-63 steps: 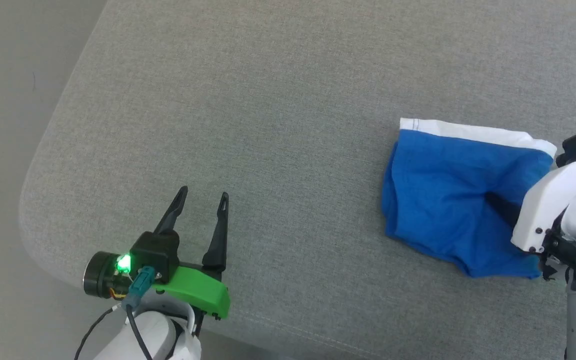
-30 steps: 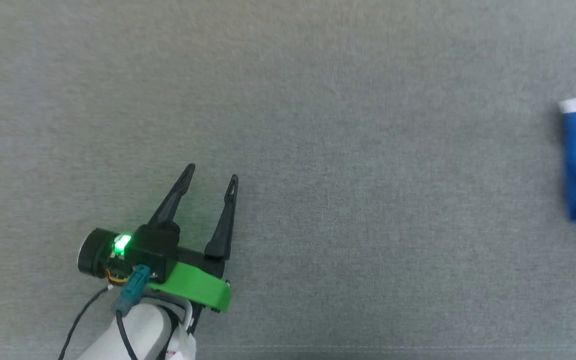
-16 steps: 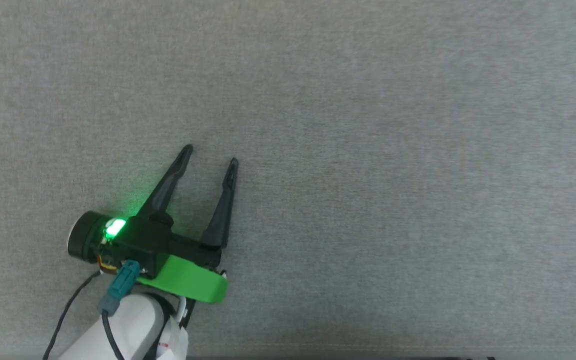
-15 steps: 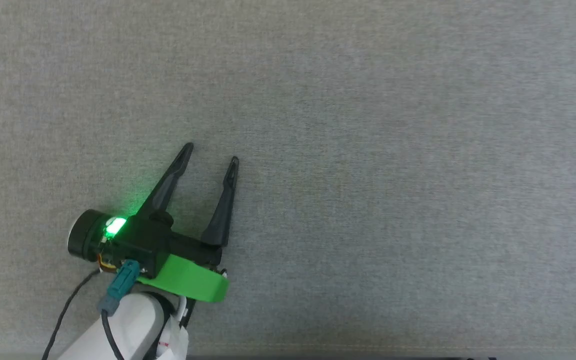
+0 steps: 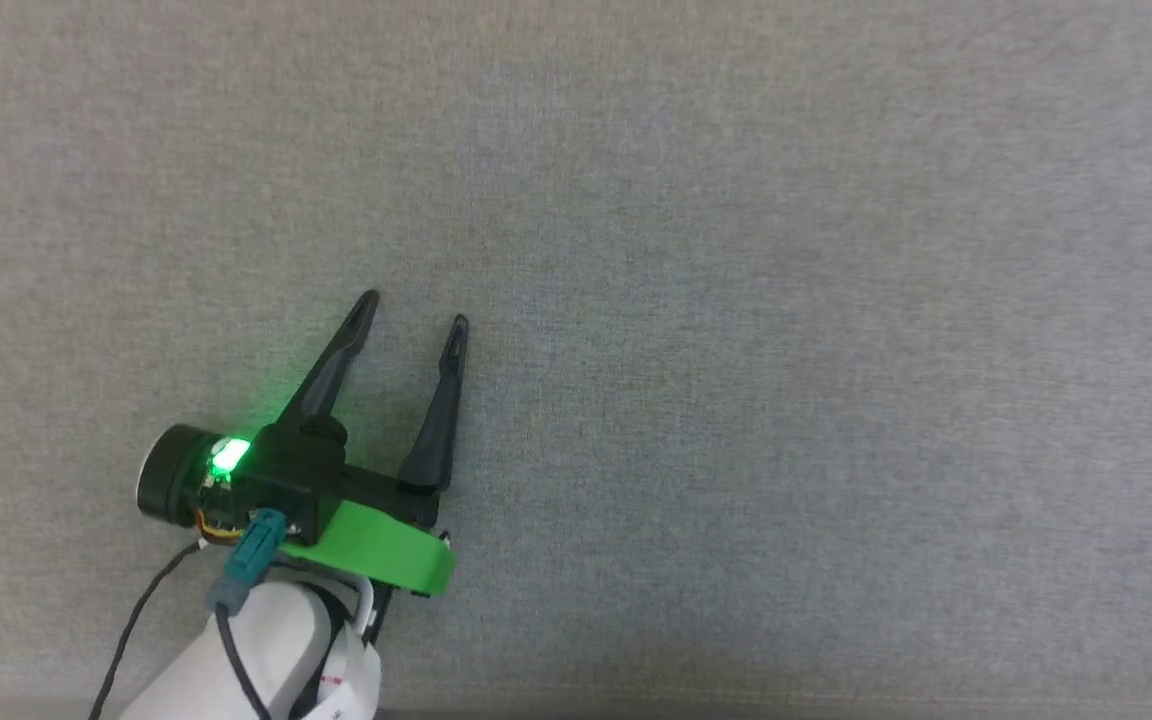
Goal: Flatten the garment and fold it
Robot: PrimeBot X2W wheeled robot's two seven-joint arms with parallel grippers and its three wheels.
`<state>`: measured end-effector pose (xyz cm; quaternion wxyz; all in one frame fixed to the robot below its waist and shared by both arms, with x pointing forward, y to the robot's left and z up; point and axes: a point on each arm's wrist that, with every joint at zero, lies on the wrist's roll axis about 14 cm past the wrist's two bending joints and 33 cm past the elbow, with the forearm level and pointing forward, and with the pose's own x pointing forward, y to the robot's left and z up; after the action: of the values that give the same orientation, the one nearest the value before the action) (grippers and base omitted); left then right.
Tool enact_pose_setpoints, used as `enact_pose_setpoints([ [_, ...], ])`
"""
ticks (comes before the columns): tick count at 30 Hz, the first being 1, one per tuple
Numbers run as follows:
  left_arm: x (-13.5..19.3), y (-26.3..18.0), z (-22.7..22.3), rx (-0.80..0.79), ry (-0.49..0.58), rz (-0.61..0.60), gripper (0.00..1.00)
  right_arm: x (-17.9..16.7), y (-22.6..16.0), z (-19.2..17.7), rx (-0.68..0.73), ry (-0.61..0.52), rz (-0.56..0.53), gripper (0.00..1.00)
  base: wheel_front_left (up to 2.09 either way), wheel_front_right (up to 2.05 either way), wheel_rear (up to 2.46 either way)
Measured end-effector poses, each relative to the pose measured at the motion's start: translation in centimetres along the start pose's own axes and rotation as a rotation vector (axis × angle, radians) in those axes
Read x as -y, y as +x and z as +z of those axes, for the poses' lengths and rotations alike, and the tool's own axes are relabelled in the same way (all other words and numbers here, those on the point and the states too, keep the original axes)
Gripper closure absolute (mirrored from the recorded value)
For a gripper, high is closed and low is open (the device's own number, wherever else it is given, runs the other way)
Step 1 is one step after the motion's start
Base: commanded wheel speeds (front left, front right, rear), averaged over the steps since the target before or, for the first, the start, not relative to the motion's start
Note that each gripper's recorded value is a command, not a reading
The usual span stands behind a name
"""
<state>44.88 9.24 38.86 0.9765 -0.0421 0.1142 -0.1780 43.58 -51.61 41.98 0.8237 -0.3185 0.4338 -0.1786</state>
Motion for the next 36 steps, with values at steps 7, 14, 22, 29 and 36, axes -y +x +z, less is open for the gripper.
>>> enact_pose_setpoints([
  [7, 0.4, -1.4, 2.0, 0.031, 0.014, 0.021, 0.0, 2.0, -3.5, 6.4, 0.209, 0.038, -0.009, 0.0, 0.0, 0.0, 0.0],
  [14, 0.1, -3.3, 5.7, 0.114, 0.049, 0.071, 0.0, 1.7, -9.4, 13.2, 0.493, 0.202, 0.069, 0.0, 0.0, 0.0, 0.0],
  [22, -1.5, -6.4, 9.3, 0.184, 0.068, 0.168, 0.0, -0.1, -18.7, 19.6, 0.893, 0.468, 0.193, 0.0, 0.0, 0.0, 0.0],
  [29, -2.4, -8.9, 11.3, 0.223, 0.108, 0.226, 0.0, -4.5, -24.3, 19.1, 1.05, 0.664, 0.294, 0.0, 0.0, 0.0, 0.0],
  [36, -2.8, -10.4, 12.0, 0.237, 0.122, 0.26, 0.0, -9.9, -27.4, 15.9, 1.046, 0.787, 0.366, 0.0, 0.0, 0.0, 0.0],
])
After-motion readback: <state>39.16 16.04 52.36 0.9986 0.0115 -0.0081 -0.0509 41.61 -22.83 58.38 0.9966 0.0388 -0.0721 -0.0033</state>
